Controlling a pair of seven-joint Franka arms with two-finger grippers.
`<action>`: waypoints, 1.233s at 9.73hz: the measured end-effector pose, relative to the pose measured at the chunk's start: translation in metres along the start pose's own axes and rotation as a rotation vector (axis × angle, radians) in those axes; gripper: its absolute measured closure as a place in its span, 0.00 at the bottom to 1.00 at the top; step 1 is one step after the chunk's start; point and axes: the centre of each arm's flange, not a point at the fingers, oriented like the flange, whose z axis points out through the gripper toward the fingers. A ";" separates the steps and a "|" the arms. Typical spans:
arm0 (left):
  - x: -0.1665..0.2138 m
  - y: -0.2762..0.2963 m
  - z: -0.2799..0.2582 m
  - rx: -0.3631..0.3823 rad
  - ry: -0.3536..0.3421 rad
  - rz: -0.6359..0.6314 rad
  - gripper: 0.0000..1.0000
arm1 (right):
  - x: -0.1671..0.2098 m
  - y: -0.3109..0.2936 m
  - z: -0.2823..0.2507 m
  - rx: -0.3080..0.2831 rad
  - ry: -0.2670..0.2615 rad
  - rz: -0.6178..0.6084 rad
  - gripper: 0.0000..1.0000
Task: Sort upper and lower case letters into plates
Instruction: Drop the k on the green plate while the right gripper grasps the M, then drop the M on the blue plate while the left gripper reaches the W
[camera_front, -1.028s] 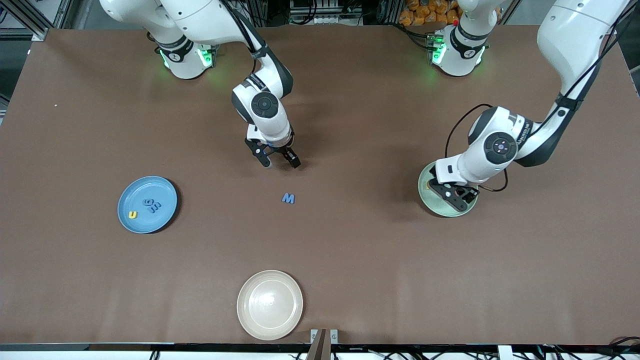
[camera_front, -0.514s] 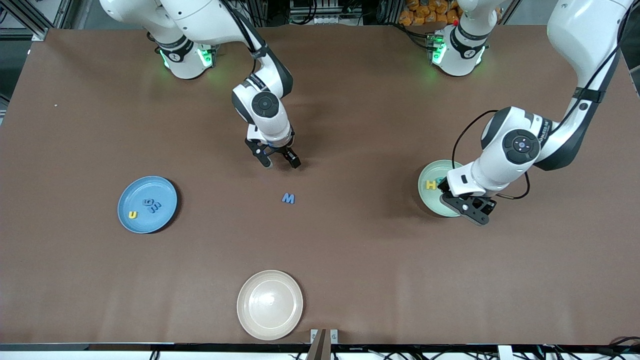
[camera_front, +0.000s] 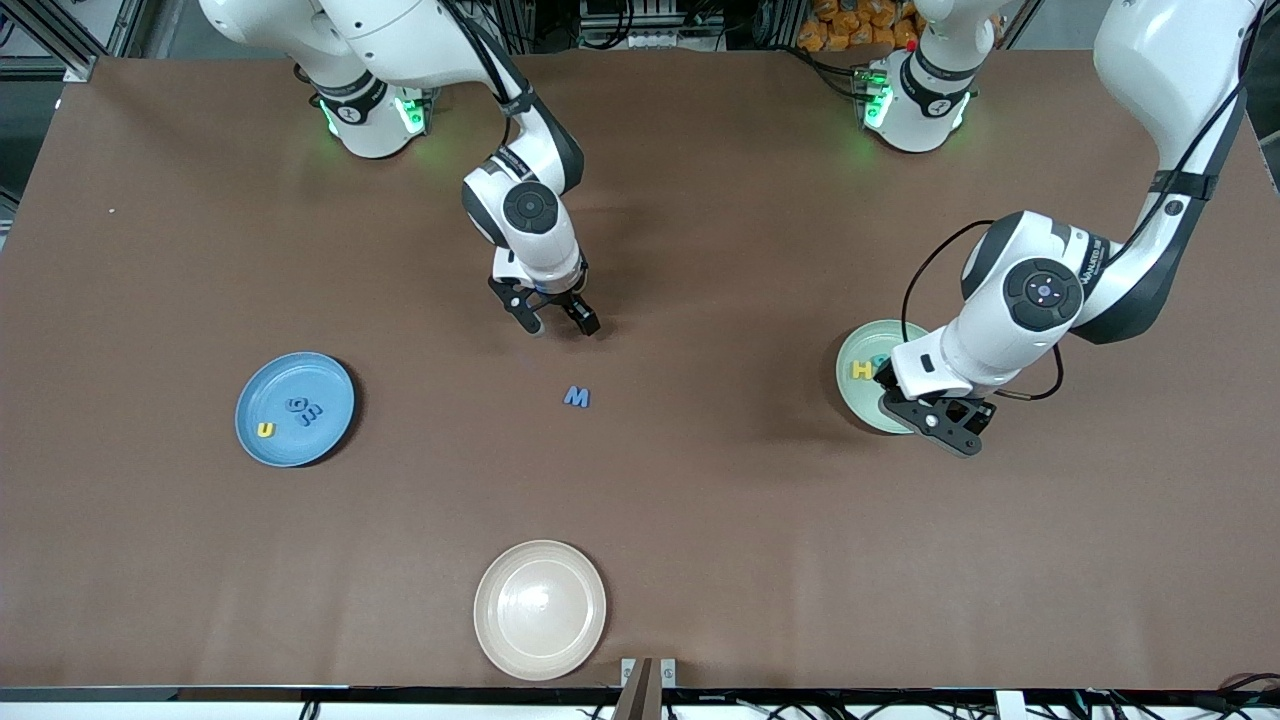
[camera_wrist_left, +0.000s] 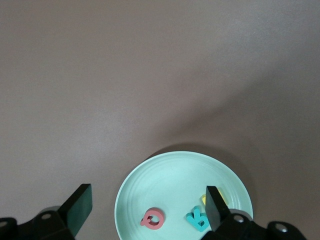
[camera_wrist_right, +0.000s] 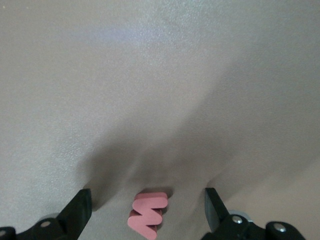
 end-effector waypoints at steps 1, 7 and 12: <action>0.001 0.002 0.000 0.000 0.000 0.002 0.00 | 0.000 0.000 0.000 0.000 0.000 0.000 0.00; 0.022 0.043 -0.004 -0.014 0.018 -0.104 0.00 | -0.014 -0.001 -0.012 0.021 -0.011 0.000 0.73; 0.099 0.180 -0.008 -0.118 0.082 -0.270 0.00 | 0.027 -0.008 -0.038 0.039 0.041 -0.087 0.73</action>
